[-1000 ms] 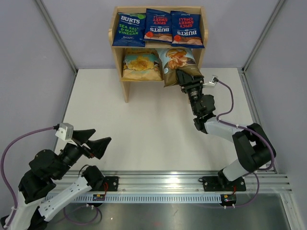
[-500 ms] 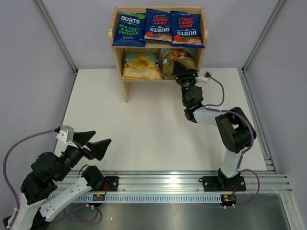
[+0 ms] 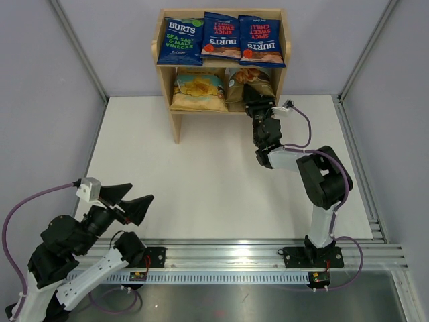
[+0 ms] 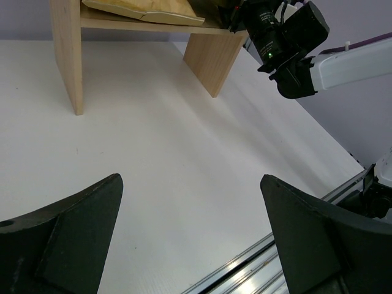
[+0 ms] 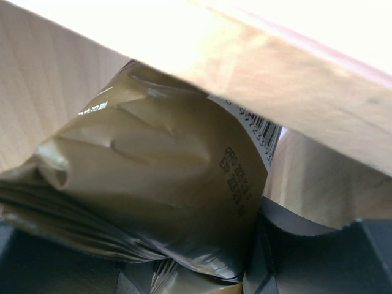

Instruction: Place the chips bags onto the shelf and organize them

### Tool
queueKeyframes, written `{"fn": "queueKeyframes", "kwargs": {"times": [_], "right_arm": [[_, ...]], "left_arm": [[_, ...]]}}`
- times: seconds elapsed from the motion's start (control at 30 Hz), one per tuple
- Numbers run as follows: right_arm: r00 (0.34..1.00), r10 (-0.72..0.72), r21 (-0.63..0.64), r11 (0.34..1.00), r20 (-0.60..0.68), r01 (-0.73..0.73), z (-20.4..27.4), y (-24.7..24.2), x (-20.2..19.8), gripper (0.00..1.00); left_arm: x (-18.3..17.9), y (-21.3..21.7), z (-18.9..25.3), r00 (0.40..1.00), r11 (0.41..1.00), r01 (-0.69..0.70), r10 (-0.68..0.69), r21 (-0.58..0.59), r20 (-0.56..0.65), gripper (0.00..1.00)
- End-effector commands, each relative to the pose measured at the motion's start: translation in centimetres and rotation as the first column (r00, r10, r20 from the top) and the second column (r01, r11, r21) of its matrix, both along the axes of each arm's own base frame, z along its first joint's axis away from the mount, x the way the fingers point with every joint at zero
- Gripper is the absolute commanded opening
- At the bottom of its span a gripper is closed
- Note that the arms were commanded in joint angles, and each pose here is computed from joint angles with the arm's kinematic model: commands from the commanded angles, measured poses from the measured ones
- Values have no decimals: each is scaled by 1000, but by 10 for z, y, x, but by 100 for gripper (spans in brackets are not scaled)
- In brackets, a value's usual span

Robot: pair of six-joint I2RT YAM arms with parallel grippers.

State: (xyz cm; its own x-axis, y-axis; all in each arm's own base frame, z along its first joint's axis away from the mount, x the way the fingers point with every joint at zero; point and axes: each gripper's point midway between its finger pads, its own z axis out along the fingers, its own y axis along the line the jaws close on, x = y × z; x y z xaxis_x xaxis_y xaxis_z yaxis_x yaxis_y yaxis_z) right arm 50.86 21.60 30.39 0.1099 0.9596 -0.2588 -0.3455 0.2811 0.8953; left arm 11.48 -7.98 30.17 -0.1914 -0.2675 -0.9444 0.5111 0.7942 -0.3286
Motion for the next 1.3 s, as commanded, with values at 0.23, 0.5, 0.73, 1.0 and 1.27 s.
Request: {"fn": "queueKeyframes", "kwargs": {"times": [0.23, 0.5, 0.73, 1.0, 1.27], "right_arm": [[995, -78, 39, 996, -68, 81, -5, -21, 7, 44], [985, -65, 8, 998, -158, 67, -23, -15, 14, 58], [945, -49, -53, 998, -323, 34, -39, -15, 6, 74], [898, -34, -79, 997, -439, -2, -46, -17, -9, 84], [869, 13, -70, 996, -495, -54, -42, -19, -24, 99]], "left_arm": [[1, 3, 11, 999, 999, -10, 12, -35, 52, 99], [0, 4, 13, 998, 999, -12, 14, -39, 54, 99], [0, 4, 12, 999, 999, -12, 14, -37, 52, 99], [0, 7, 12, 998, 999, -24, 26, -45, 52, 99], [2, 9, 11, 998, 998, -39, 41, -47, 47, 99]]}}
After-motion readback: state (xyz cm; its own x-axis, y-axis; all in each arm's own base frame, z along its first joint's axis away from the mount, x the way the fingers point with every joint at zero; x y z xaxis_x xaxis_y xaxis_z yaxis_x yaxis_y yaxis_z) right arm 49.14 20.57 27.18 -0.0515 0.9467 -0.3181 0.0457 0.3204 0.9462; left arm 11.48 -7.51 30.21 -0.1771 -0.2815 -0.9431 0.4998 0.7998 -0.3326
